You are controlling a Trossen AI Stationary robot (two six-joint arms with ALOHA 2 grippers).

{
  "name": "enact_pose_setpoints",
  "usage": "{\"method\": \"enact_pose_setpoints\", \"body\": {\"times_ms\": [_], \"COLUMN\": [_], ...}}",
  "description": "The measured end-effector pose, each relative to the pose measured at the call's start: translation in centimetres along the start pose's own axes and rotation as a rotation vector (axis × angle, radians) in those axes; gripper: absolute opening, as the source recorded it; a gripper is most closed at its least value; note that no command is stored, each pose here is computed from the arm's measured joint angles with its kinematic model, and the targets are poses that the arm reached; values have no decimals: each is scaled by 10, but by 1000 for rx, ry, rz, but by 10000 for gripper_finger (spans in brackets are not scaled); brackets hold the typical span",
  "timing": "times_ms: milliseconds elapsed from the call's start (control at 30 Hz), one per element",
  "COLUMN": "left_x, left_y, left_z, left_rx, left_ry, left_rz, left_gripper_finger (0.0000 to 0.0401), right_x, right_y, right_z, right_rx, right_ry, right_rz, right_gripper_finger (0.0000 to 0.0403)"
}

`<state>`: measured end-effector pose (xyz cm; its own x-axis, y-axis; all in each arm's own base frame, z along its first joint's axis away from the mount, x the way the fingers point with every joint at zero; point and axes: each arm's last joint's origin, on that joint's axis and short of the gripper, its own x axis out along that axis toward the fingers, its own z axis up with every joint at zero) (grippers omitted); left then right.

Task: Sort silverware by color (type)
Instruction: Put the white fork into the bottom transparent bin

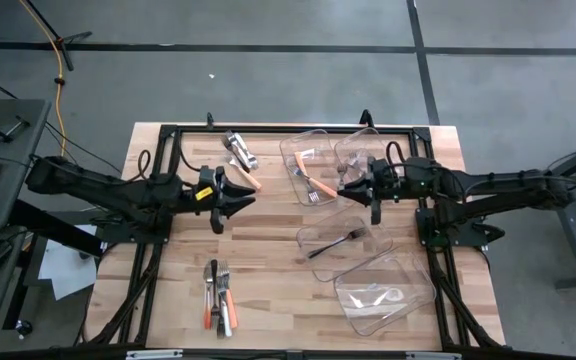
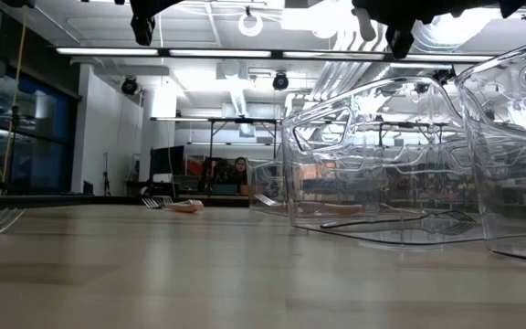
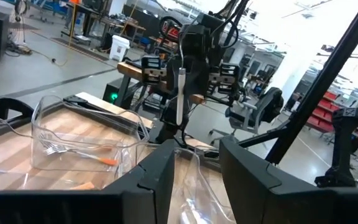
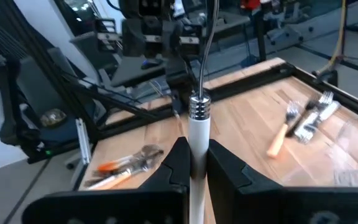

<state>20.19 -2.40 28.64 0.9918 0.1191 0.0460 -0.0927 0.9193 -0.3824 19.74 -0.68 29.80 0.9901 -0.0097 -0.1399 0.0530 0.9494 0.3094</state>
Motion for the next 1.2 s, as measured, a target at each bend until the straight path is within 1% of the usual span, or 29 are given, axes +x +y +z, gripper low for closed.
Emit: {"method": "enact_pose_setpoints", "body": {"times_ms": [333, 467, 533, 600, 667, 733, 900, 967, 1067, 1133, 1200], "left_x": [0, 0, 0, 0, 0, 0, 0, 0, 0, 0, 0], "left_y": [0, 0, 0, 0, 0, 0, 0, 1, 1, 1, 1], "left_z": [0, 0, 0, 0, 0, 0, 0, 0, -1, -2, -2], "left_rx": [-2, -2, -2, -2, -2, -3, -2, -1, 1, 5, 5], "left_ry": [-3, -3, -3, -3, -3, -3, 1, 3, 11, 22, 23], "left_rz": [3, 3, 3, 3, 3, 3, 2, 3, 6, 10, 11], "left_gripper_finger": [115, 115, 115, 115, 115, 115, 115, 115, 115, 115, 115], "right_x": [0, 0, -2, -4, -9, -15, -26, -30, -33, -35, -34], "right_y": [1, 6, 15, 27, 40, 55, 92, 108, 127, 136, 142], "right_z": [0, 5, 11, 15, 18, 19, 5, -7, -30, -47, -63], "right_rx": [0, 23, 15, 12, 9, 32, 178, 206, 214, 195, 144], "right_ry": [0, 0, -4, 37, 116, 225, 513, 611, 775, 885, 977], "right_rz": [21, 93, 140, 183, 221, 258, 326, 359, 358, 329, 301], "right_gripper_finger": [14, 14, 14, 14, 14, 14, 14, 14, 14, 14, 14]}}
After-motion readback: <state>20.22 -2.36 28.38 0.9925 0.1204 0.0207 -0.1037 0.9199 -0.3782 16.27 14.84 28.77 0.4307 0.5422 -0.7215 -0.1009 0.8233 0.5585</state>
